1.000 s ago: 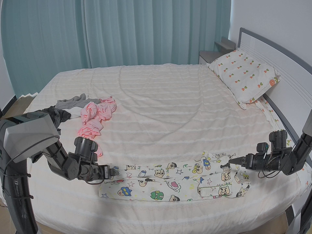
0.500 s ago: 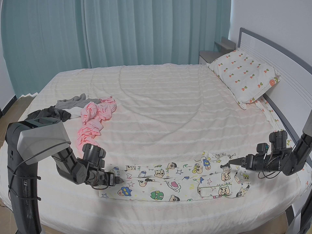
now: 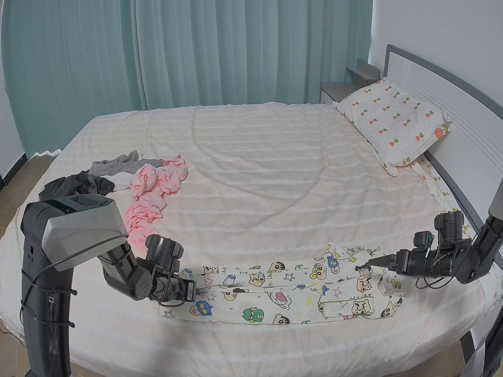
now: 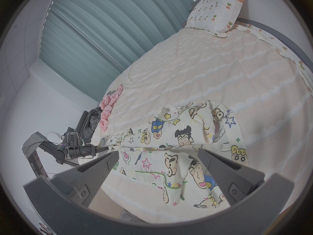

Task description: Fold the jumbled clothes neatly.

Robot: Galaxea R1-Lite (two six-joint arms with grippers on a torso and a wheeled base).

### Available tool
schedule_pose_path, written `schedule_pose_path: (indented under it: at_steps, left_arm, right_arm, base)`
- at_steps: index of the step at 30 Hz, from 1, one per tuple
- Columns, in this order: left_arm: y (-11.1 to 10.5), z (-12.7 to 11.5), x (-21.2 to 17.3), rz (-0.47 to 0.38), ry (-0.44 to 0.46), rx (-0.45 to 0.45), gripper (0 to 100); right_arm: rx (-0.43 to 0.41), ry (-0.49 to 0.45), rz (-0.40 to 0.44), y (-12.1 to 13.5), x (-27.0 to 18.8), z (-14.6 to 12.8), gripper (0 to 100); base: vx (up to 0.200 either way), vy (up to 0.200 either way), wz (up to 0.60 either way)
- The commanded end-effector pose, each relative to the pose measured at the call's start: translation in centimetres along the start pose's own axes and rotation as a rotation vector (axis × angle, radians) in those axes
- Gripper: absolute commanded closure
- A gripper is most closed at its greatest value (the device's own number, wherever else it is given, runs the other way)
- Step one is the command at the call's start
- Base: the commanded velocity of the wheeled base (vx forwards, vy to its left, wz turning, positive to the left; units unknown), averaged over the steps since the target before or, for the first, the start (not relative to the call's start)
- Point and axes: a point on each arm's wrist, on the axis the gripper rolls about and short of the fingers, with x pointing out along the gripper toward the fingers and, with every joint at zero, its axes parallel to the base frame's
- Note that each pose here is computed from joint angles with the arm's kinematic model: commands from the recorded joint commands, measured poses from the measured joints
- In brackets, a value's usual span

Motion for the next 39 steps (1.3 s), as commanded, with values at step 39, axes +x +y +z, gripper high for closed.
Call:
schedule_pose_path:
  at_steps: [39]
  left_arm:
    - [12.2, 0.3, -11.2, 0.075, -0.151, -0.373, 100]
  right_arm:
    - [0.005, 0.004, 0.031, 0.2, -0.6, -0.2, 0]
  base:
    - [0.0, 0.0, 0.0]
